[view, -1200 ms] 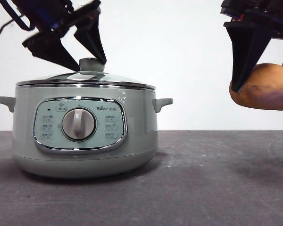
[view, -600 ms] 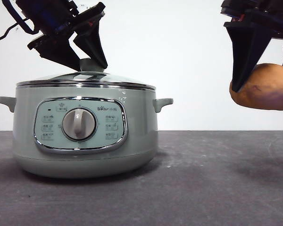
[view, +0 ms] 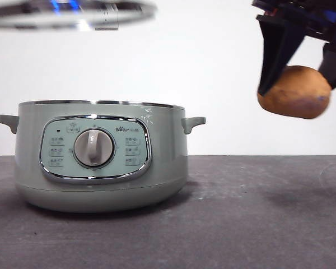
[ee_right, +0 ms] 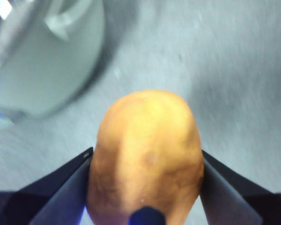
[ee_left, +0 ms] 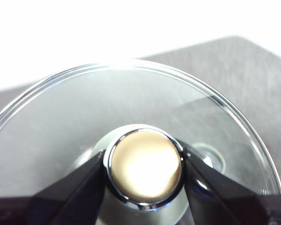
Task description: Pick up the potato,open the lid,put the potato in the pot,close the lid
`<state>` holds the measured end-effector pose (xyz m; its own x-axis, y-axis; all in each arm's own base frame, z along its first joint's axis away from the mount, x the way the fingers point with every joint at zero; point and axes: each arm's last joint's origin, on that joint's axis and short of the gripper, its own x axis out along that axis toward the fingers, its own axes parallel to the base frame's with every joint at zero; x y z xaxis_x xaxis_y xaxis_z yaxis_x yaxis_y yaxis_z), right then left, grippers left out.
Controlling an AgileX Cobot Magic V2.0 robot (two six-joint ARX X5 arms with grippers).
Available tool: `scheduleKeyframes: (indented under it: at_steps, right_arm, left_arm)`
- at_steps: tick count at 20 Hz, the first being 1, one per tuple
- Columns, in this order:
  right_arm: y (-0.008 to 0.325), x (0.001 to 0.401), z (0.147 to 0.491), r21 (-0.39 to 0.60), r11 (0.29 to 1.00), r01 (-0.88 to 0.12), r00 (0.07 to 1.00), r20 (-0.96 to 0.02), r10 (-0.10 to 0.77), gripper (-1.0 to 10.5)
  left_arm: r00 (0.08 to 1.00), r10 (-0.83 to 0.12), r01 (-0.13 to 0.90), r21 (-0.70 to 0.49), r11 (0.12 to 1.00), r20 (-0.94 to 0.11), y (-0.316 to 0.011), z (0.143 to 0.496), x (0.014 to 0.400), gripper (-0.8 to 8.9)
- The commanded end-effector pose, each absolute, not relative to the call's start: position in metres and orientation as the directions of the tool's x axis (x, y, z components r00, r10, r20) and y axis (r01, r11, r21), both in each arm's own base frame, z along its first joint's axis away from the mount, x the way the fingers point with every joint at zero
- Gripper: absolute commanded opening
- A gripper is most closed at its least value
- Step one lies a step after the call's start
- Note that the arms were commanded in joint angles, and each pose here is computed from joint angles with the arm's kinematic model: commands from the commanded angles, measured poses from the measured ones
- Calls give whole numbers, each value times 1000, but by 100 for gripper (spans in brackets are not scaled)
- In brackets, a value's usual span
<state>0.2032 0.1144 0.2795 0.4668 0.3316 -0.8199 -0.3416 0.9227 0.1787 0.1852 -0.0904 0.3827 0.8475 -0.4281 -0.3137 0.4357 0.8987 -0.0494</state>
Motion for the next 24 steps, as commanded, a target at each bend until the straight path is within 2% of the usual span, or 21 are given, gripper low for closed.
scheduleKeyframes:
  at_steps: [1,4,7,11,15,20,24]
  right_arm:
    - [119,207,288,230,893,-386,488,-770,410,-2]
    - [130,212,303,244,859,-449,543,-689,480,-4]
    - [148,222,319,243,817,-524,548,-638,541,-11]
    - [186,246,331,217,774,-595,515,-636,575,-12]
    - [238,278,335,164,717,-677,461,-665,587,-12]
    - [293,320,308,118,675,-728,407,-718,564,-12]
    - [318,335,265,106,654,-749,351,-774,527,-11]
  left_arm:
    - [888,-413,418,-18,908,-201,-74,405,153,-9]
    - [917,-369,372,-10,928,-154,-55,414,117,-9]
    - [942,-317,318,-7,948,-113,-38,417,86,-9]
    - [946,-308,308,-12,951,-96,-25,415,60,-9]
    - [951,-285,287,-6,958,-121,-22,412,55,-9]
    - [951,-284,286,-5,958,-123,-22,412,55,-9]
    - [951,-284,286,-5,958,-124,-22,412,55,-9]
